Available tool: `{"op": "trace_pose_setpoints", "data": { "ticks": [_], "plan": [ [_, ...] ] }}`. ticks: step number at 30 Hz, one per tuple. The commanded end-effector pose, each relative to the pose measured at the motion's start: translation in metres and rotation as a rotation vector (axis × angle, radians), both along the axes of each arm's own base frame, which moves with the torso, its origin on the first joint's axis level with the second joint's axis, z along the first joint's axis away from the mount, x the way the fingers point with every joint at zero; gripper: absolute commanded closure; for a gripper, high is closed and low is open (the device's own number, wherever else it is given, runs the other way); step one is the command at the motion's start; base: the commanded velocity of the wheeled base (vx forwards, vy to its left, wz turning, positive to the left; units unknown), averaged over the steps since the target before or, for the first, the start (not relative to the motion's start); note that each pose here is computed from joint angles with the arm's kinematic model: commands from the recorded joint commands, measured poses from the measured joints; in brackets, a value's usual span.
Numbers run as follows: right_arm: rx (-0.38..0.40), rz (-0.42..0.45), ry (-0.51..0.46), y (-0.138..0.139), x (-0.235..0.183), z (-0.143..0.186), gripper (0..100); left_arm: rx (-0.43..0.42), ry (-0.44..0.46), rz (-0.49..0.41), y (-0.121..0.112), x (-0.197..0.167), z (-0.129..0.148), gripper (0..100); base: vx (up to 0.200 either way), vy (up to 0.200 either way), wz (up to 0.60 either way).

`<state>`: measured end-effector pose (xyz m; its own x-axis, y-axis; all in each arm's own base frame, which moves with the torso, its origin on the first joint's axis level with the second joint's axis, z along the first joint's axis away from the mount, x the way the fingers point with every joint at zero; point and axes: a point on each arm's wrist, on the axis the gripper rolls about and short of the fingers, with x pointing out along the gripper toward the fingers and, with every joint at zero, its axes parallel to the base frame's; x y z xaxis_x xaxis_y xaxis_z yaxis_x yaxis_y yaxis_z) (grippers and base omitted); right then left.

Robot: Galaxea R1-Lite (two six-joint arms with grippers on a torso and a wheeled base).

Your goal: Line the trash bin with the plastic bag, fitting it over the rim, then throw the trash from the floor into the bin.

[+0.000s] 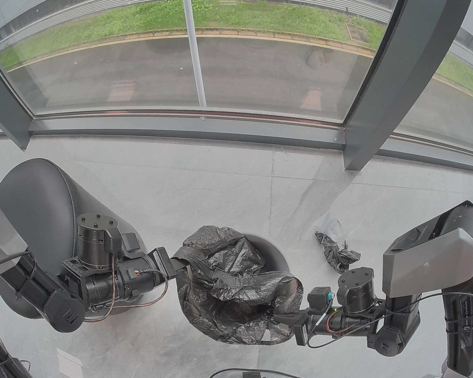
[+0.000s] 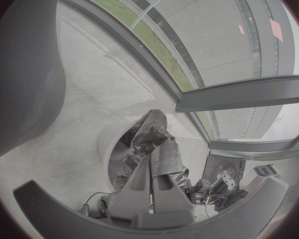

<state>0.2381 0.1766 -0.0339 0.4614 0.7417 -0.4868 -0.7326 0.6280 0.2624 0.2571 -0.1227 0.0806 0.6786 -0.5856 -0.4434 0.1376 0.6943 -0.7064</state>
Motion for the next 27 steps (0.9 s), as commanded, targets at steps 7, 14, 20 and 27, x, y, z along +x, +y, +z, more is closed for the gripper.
{"op": "trace_pose_setpoints", "data": {
  "ticks": [7, 14, 20, 27],
  "plan": [
    [0.003, -0.002, -0.008, -0.0009, 0.0005, -0.0005, 100, 0.001, 0.008, -0.003, -0.0003, -0.0013, -0.0015, 100, 0.000, 0.000, 0.00],
    [-0.001, -0.003, -0.011, -0.0014, 0.0006, -0.0016, 0, 0.003, 0.008, -0.012, -0.0026, -0.0016, -0.0024, 100, 0.000, 0.000, 0.00],
    [0.009, -0.006, -0.020, -0.0016, 0.0018, -0.0023, 0, 0.004, 0.008, -0.010, -0.0027, -0.0014, -0.0022, 100, 0.000, 0.000, 0.00],
    [0.038, -0.019, -0.078, -0.0044, 0.0036, 0.0062, 0, 0.003, 0.008, -0.012, -0.0026, -0.0016, -0.0024, 100, 0.000, 0.000, 0.00]
  ]
}}
